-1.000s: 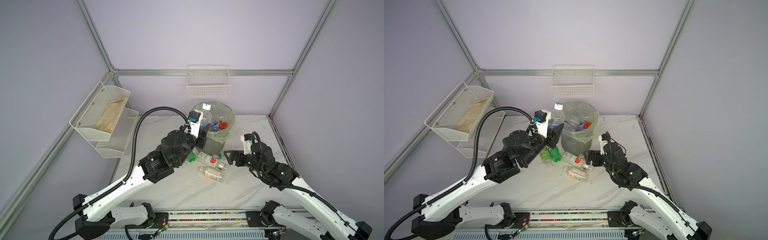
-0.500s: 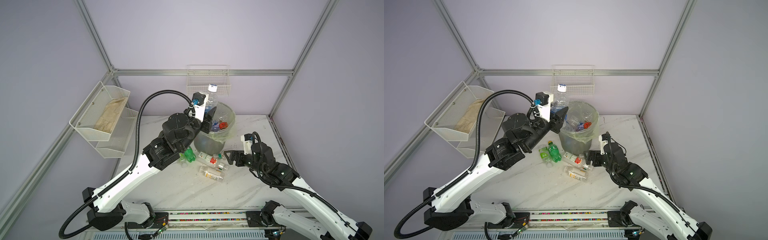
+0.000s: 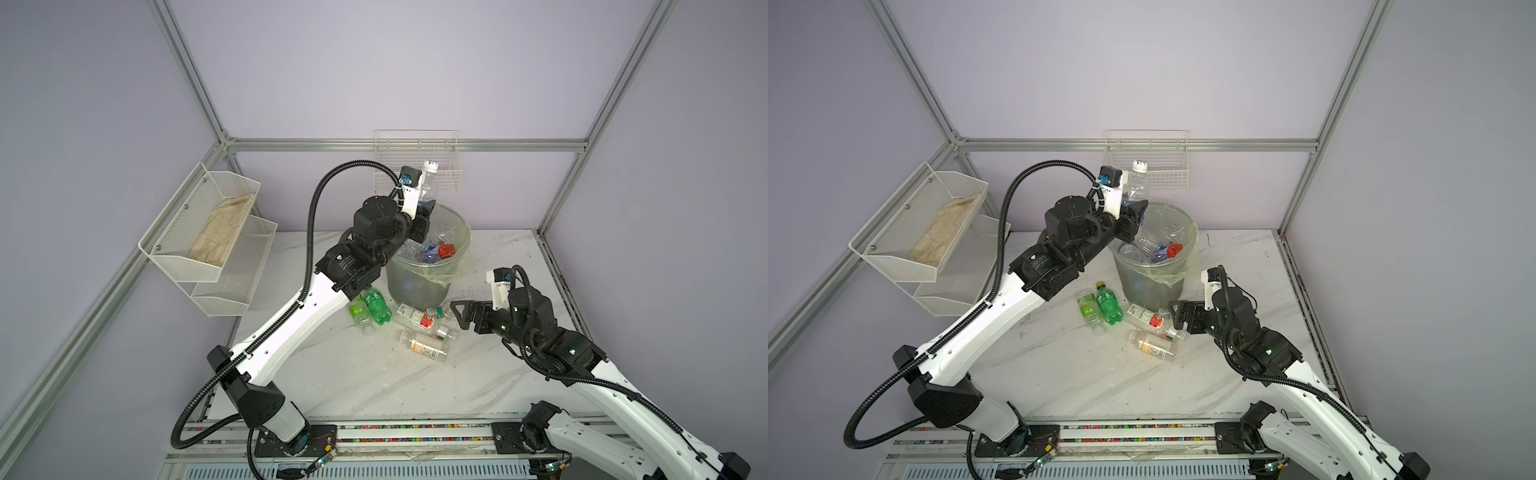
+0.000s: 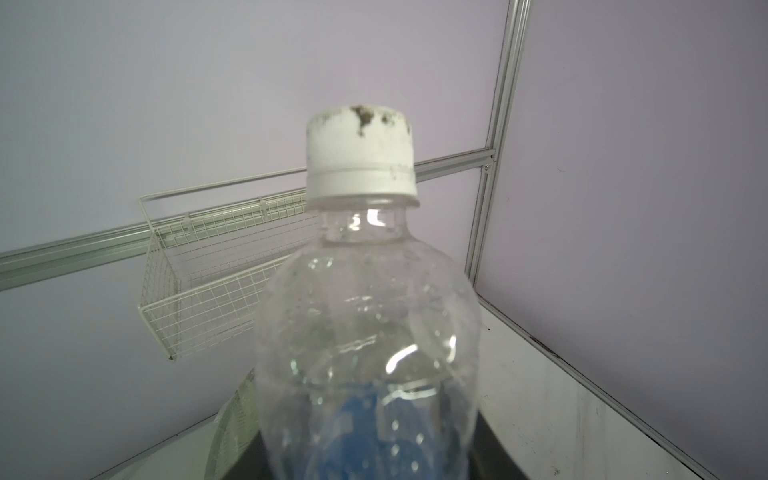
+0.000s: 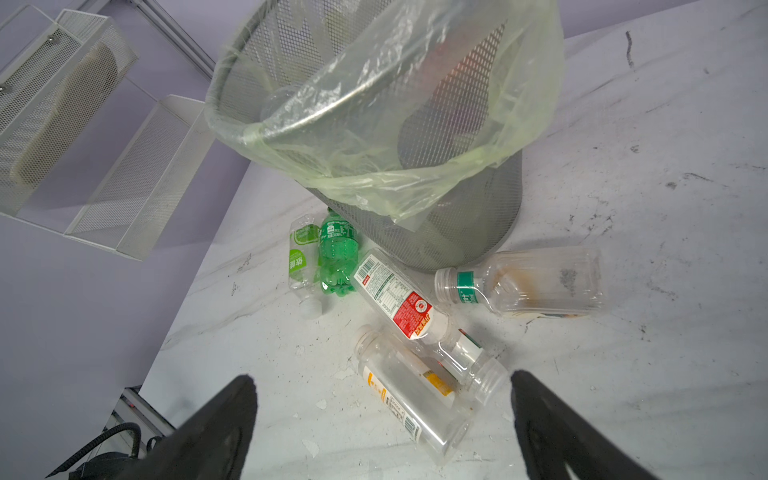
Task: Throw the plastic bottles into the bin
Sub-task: 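Lift the blue-label bottle with the left gripper and carry it over the bin, then open the left gripper above the bin to drop the blue-label bottle, then withdraw the left gripper while the right gripper lowers onto the clear white-cap bottle, then close the right gripper around the clear white-cap bottle, then lift the white-cap bottle with the right gripper and carry it over the bin, then open the right gripper above the bin to drop the white-cap bottle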
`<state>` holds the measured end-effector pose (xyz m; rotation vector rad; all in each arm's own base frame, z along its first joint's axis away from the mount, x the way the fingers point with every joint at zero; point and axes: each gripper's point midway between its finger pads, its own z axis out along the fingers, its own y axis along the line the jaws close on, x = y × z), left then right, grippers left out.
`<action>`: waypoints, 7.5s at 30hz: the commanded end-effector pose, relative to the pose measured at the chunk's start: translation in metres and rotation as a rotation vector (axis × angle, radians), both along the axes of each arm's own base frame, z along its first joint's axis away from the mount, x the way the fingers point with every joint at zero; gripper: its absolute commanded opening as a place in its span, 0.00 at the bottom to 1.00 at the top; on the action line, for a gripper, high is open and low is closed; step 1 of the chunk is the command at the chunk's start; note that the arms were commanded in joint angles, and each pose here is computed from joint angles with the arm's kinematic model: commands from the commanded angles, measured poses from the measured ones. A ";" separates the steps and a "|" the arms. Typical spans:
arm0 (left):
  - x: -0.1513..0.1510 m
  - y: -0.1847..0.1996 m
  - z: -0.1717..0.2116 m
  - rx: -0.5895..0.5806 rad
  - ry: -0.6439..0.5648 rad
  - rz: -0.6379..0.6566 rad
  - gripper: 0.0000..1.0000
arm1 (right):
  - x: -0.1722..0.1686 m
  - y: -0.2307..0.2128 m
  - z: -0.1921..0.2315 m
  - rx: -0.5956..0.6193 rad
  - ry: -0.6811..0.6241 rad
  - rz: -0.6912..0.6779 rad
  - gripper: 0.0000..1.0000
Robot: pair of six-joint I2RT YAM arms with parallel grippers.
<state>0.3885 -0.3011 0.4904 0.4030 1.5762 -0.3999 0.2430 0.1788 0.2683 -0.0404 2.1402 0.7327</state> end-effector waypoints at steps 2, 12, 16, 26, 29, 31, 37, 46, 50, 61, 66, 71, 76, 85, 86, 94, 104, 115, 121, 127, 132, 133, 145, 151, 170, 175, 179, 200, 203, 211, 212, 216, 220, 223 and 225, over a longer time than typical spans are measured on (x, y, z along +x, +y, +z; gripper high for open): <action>0.022 0.012 0.024 -0.083 0.037 0.002 0.23 | -0.004 -0.003 -0.004 0.001 0.017 -0.006 0.97; 0.029 0.006 -0.013 0.017 0.212 -0.026 1.00 | -0.010 -0.007 -0.001 0.008 0.008 -0.007 0.97; 0.006 0.021 0.022 -0.043 0.126 -0.029 1.00 | -0.008 -0.005 -0.002 0.007 0.011 0.001 0.97; -0.041 0.049 0.022 -0.074 0.092 -0.030 1.00 | -0.007 0.001 -0.010 -0.018 0.004 0.036 0.97; -0.058 0.067 0.019 -0.096 0.077 -0.014 1.00 | -0.008 0.003 -0.014 -0.029 0.001 0.057 0.97; -0.066 0.074 0.009 -0.098 0.082 -0.007 1.00 | -0.008 0.004 -0.017 -0.036 0.002 0.066 0.97; -0.087 0.096 -0.021 -0.098 0.108 0.016 1.00 | -0.007 0.012 -0.029 -0.044 0.013 0.105 0.97; -0.109 0.120 -0.075 -0.097 0.183 0.057 1.00 | -0.007 0.022 -0.056 -0.051 0.050 0.146 0.93; -0.117 0.131 -0.103 -0.101 0.229 0.085 1.00 | -0.008 0.028 -0.074 -0.064 0.087 0.161 0.92; -0.141 0.160 -0.167 -0.128 0.341 0.153 1.00 | -0.019 0.058 -0.122 -0.212 0.147 0.213 0.89; -0.150 0.168 -0.179 -0.135 0.367 0.168 1.00 | -0.025 0.080 -0.147 -0.291 0.172 0.263 0.89; -0.157 0.176 -0.187 -0.145 0.376 0.181 1.00 | -0.015 0.078 -0.154 -0.378 0.159 0.235 0.89; -0.162 0.182 -0.191 -0.155 0.379 0.191 1.00 | -0.012 0.075 -0.167 -0.445 0.174 0.233 0.89; -0.164 0.182 -0.199 -0.159 0.396 0.190 1.00 | -0.025 0.089 -0.183 -0.469 0.208 0.282 0.87; -0.164 0.181 -0.199 -0.159 0.397 0.189 1.00 | -0.028 0.091 -0.187 -0.474 0.215 0.291 0.87; -0.164 0.182 -0.202 -0.160 0.404 0.189 1.00 | -0.044 0.104 -0.208 -0.528 0.258 0.334 0.86; -0.165 0.183 -0.204 -0.162 0.405 0.191 1.00 | -0.049 0.122 -0.220 -0.567 0.266 0.354 0.82; -0.166 0.183 -0.208 -0.161 0.412 0.190 1.00 | -0.043 0.137 -0.229 -0.617 0.266 0.335 0.78; -0.168 0.186 -0.207 -0.162 0.404 0.197 1.00 | -0.035 0.141 -0.227 -0.651 0.261 0.313 0.83; -0.169 0.187 -0.208 -0.159 0.407 0.201 1.00 | -0.033 0.142 -0.227 -0.670 0.263 0.311 0.80; -0.169 0.187 -0.211 -0.157 0.410 0.204 1.00 | -0.036 0.136 -0.230 -0.683 0.272 0.308 0.62; -0.169 0.187 -0.211 -0.159 0.410 0.204 1.00 | -0.036 0.135 -0.231 -0.686 0.274 0.308 0.58; -0.167 0.185 -0.209 -0.163 0.412 0.201 1.00 | -0.039 0.150 -0.165 -0.522 0.147 0.344 0.29; -0.165 0.183 -0.210 -0.168 0.419 0.196 1.00 | -0.033 0.144 -0.107 -0.424 0.034 0.301 0.27; -0.164 0.173 -0.240 -0.196 0.499 0.183 1.00 | -0.047 0.071 0.113 -0.022 -0.402 0.170 0.28; -0.167 0.173 -0.253 -0.210 0.534 0.186 1.00 | -0.046 0.065 0.142 -0.013 -0.465 0.154 0.28; -0.169 0.171 -0.266 -0.223 0.567 0.182 1.00 | -0.043 0.065 0.161 -0.016 -0.501 0.138 0.28; -0.175 0.165 -0.284 -0.236 0.627 0.157 1.00 | 0.006 0.068 0.217 -0.189 -0.611 -0.051 0.27; -0.175 0.165 -0.283 -0.234 0.622 0.153 1.00 | 0.023 0.069 0.226 -0.176 -0.612 -0.049 0.27; -0.175 0.165 -0.281 -0.230 0.615 0.149 1.00 | 0.084 0.076 0.221 -0.155 -0.563 -0.020 0.28; -0.175 0.165 -0.281 -0.230 0.615 0.149 1.00 | 0.092 0.075 0.217 -0.157 -0.553 -0.021 0.28; -0.175 0.164 -0.280 -0.230 0.613 0.145 1.00 | 0.134 0.087 0.169 -0.166 -0.429 0.024 0.32; -0.176 0.165 -0.278 -0.229 0.606 0.140 1.00 | 0.148 0.095 0.125 -0.219 -0.305 0.054 0.86; -0.177 0.166 -0.279 -0.227 0.605 0.142 1.00 | 0.142 0.086 0.126 -0.226 -0.306 0.040 0.97; -0.177 0.166 -0.279 -0.223 0.606 0.141 1.00 | 0.134 0.076 0.138 -0.225 -0.326 0.021 0.97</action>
